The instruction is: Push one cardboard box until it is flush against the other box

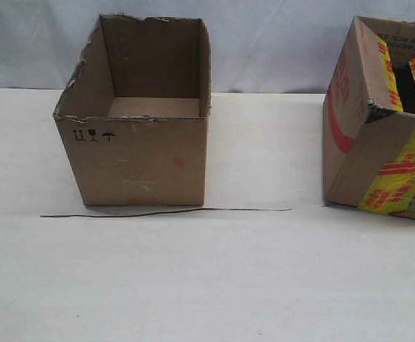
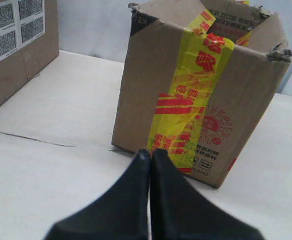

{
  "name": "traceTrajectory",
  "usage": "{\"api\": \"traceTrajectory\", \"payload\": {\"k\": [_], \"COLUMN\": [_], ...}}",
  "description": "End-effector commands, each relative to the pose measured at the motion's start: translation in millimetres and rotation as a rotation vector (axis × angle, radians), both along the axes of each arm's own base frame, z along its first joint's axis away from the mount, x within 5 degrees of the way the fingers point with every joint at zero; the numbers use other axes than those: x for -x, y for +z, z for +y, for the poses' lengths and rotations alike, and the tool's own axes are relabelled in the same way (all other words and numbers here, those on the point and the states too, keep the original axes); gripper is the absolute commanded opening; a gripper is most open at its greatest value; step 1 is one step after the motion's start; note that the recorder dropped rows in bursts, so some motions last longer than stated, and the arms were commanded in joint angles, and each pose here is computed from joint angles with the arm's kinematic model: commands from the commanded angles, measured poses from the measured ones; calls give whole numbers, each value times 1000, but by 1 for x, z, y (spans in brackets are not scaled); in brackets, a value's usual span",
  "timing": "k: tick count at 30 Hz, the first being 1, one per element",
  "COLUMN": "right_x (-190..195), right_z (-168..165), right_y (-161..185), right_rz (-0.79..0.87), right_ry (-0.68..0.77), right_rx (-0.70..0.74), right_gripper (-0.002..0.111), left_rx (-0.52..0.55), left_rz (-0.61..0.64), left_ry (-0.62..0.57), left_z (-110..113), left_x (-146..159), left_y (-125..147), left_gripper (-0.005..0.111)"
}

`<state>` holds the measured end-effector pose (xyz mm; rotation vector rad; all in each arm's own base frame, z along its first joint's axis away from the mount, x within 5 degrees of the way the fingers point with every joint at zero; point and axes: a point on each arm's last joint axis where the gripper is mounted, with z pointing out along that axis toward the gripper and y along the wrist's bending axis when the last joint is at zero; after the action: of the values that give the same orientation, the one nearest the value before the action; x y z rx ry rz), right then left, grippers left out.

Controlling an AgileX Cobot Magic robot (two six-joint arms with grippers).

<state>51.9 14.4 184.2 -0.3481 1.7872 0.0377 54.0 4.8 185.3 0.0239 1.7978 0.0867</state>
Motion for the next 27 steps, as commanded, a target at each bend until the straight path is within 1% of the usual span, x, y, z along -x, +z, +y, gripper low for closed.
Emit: {"api": "traceTrajectory", "payload": {"k": [1, 14, 17, 20, 24, 27], "right_x": [0, 0, 4, 10, 22, 31], "right_z": [0, 0, 1, 1, -1, -2], "right_y": [0, -2, 18, 45, 88, 113], "right_rz": [-12, 5, -19, -67, -195, -279], "right_ry": [0, 4, 16, 27, 28, 27], "right_rx": [-6, -3, -5, -9, -25, -39], "right_gripper": [0, 0, 0, 0, 0, 0], "left_rx": [11, 11, 11, 11, 11, 11], "left_rz": [-11, -11, -11, -11, -11, -11], "left_ry": [-10, -10, -10, -10, -10, -10], "left_z": [-1, -1, -1, -1, -1, -1], "left_x": [0, 0, 0, 0, 0, 0], "left_y": [1, 1, 1, 1, 1, 1], "left_gripper": [0, 0, 0, 0, 0, 0]}}
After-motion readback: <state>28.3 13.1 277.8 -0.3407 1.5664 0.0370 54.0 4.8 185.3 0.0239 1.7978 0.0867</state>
